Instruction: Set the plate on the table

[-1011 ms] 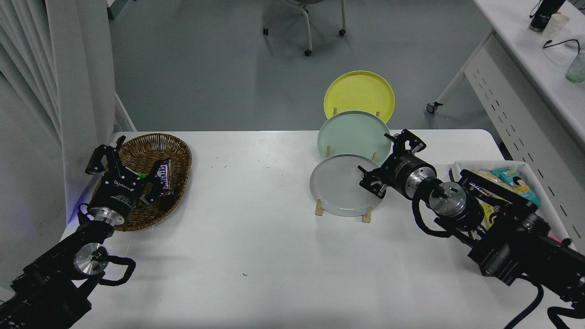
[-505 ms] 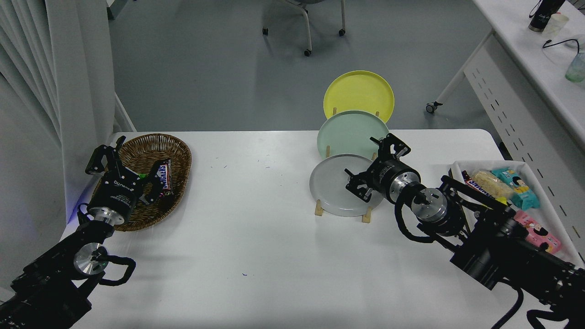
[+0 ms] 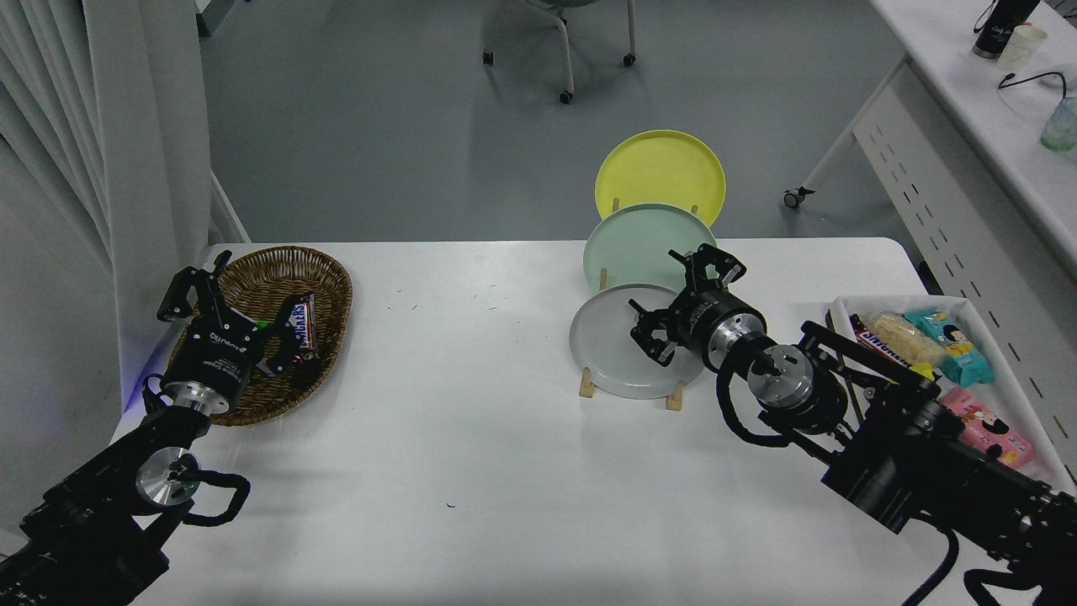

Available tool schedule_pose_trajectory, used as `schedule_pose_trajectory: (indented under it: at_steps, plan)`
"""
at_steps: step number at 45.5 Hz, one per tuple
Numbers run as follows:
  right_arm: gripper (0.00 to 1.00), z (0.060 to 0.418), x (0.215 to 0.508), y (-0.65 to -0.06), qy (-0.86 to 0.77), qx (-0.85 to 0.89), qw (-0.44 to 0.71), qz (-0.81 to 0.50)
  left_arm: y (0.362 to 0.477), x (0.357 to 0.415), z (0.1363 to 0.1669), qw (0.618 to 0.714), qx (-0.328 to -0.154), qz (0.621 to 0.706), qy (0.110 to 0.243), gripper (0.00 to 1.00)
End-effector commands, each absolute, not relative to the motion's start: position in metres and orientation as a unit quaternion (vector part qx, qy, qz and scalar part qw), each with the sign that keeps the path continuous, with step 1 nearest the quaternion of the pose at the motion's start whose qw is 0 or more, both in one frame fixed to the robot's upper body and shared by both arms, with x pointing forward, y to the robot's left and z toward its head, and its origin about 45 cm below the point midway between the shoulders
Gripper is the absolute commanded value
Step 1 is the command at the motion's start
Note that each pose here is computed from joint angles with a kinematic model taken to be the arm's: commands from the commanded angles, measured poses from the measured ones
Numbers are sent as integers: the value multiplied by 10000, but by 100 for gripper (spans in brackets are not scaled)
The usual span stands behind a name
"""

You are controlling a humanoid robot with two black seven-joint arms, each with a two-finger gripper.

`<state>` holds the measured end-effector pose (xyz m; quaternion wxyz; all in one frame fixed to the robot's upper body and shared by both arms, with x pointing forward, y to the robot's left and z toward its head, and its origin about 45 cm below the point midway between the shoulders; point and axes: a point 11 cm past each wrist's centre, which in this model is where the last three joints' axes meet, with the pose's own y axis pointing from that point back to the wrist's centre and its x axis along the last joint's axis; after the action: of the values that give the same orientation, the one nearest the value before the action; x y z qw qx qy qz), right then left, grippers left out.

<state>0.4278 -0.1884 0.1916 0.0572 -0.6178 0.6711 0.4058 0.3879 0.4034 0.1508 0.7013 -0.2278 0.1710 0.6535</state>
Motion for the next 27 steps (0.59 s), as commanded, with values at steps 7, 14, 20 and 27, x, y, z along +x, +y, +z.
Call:
schedule_pose_trajectory:
  at_steps: [7, 14, 20, 27]
  plan:
    - [95, 2129, 4220, -2007, 7125, -5866, 448, 3824, 4030, 3880, 1510, 7016, -2283, 6530, 1711, 98]
    - [83, 2125, 4214, -1986, 7089, -5894, 454, 3846, 4030, 3880, 1510, 7016, -2283, 6530, 1711, 98]
    - [78, 2117, 4207, -1955, 7068, -5909, 445, 3863, 4034, 3879, 1508, 7012, -2279, 6535, 1711, 98]
    - [78, 2051, 4180, -1923, 7062, -5915, 384, 3872, 4034, 3879, 1508, 7012, -2279, 6535, 1711, 98]
